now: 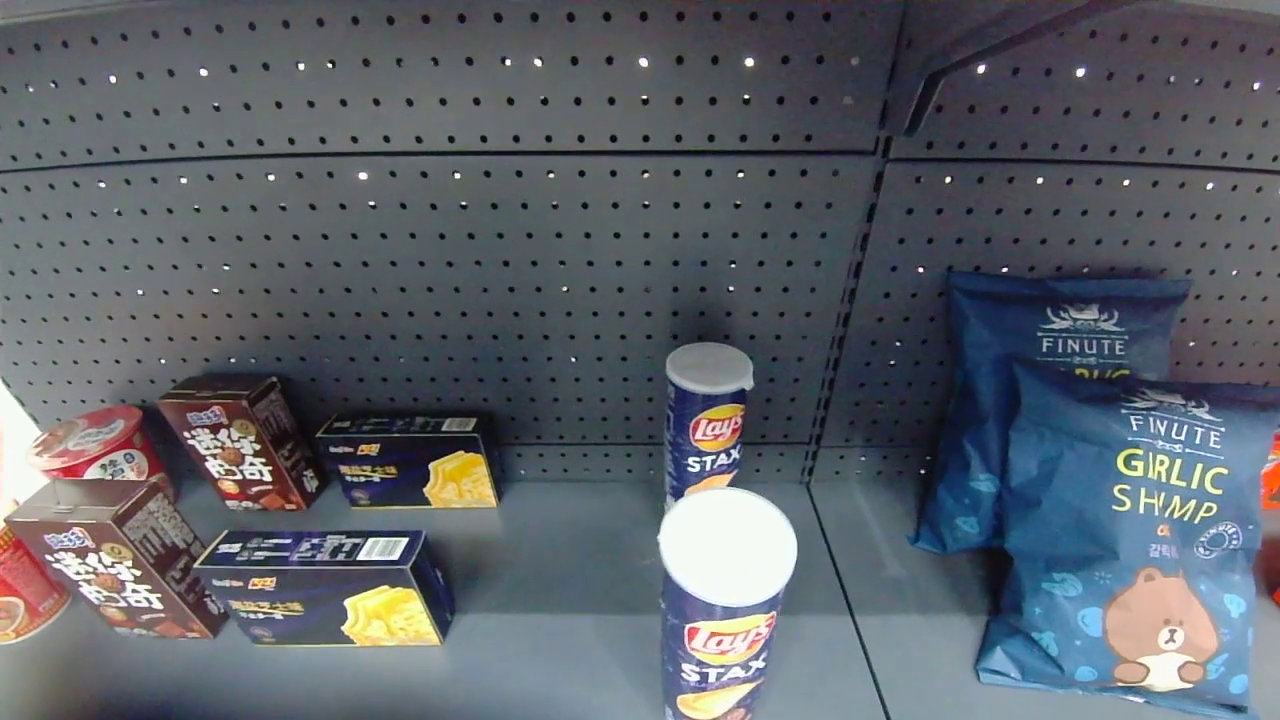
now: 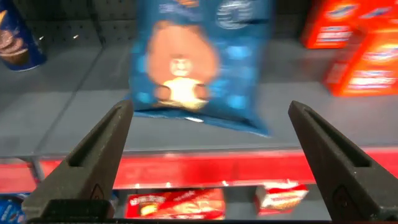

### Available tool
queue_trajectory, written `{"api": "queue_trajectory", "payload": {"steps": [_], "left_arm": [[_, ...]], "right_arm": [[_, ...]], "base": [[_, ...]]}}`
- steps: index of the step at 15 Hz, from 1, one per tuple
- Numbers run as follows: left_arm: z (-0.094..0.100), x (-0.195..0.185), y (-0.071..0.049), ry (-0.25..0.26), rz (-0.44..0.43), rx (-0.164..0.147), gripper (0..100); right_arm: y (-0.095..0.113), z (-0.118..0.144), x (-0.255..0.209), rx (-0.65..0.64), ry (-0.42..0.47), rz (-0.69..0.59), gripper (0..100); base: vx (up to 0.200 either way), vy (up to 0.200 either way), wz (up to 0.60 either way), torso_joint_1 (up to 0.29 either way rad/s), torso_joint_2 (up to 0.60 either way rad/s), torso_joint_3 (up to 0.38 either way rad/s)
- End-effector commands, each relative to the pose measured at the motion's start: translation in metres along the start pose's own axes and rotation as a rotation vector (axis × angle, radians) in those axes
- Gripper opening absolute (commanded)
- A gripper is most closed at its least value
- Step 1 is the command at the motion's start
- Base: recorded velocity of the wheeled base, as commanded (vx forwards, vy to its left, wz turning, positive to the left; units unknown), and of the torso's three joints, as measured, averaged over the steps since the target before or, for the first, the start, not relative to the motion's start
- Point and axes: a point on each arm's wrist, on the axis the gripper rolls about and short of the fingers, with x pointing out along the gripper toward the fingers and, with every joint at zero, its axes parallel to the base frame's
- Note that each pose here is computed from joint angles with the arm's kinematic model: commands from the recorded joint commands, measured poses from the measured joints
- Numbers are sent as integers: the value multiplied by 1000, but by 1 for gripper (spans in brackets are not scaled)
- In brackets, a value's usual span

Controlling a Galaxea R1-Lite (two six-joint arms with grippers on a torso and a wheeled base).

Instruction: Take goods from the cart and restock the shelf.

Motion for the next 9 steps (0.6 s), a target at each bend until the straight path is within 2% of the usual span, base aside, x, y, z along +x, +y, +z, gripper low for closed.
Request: {"api": "queue_trajectory", "payload": {"steps": [1,9], "left_arm": [[0,0,0,1,1,1,100],[0,0,-1,-1,-36,4,100]], "right_arm": [[0,0,0,1,2,2,100],[0,0,0,-1,2,2,100]], "base": [[0,0,0,0,0,0],[0,0,0,0,0,0]]}}
